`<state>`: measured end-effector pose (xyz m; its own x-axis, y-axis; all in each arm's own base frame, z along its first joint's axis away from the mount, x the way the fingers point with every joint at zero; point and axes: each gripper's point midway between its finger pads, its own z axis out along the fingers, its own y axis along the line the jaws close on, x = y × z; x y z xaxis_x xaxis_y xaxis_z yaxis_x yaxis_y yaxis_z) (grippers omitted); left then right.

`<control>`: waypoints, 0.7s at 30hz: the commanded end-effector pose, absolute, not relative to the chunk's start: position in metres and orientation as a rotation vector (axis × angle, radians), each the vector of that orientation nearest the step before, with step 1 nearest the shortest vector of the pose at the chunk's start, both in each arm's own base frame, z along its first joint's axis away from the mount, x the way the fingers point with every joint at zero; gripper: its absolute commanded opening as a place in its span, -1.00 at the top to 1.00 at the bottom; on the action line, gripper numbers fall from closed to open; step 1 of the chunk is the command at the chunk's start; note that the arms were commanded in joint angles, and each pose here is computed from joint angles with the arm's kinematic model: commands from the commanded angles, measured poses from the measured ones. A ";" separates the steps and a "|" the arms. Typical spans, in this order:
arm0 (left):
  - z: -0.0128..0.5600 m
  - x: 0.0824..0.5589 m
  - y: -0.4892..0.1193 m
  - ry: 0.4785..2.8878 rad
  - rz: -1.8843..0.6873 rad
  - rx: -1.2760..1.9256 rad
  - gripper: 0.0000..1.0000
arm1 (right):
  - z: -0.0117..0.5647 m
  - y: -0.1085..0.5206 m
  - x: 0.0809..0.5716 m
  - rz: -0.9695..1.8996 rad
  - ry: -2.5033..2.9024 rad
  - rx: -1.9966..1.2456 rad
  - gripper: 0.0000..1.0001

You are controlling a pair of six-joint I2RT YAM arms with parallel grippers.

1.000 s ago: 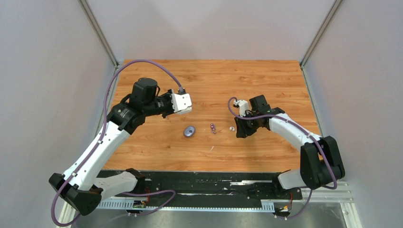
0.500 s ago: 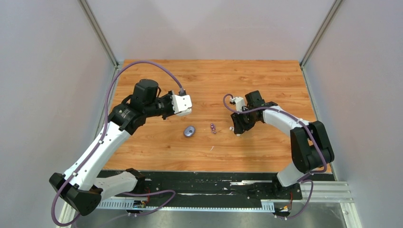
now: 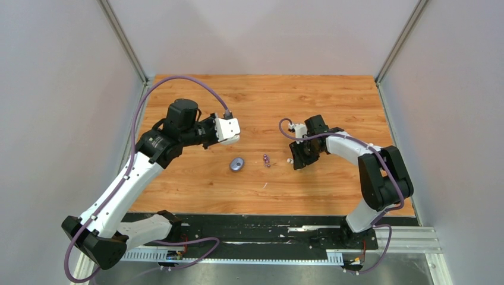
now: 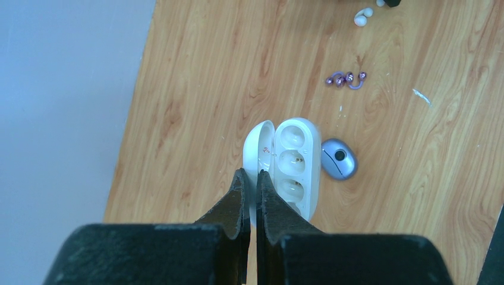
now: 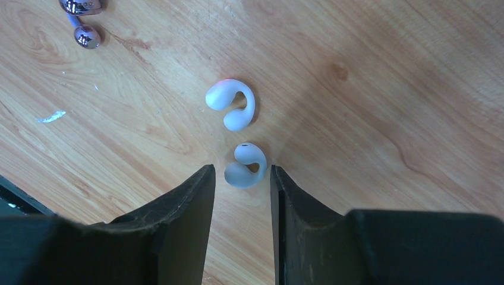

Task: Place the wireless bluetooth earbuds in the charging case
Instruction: Pick up the earbud from the center of the board.

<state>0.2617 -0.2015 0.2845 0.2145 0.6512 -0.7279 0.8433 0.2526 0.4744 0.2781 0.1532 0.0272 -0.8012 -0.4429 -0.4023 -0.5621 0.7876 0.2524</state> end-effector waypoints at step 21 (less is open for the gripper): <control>0.287 0.264 -0.206 1.481 -0.244 1.442 1.00 | 0.023 0.149 0.283 0.478 2.667 -0.728 0.08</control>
<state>0.2634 -0.2024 0.2791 0.2116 0.6530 -0.7272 0.8443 0.2526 0.4725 0.2761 0.1544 0.0217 -0.8234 -0.4222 -0.3792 -0.5351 0.8002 0.2709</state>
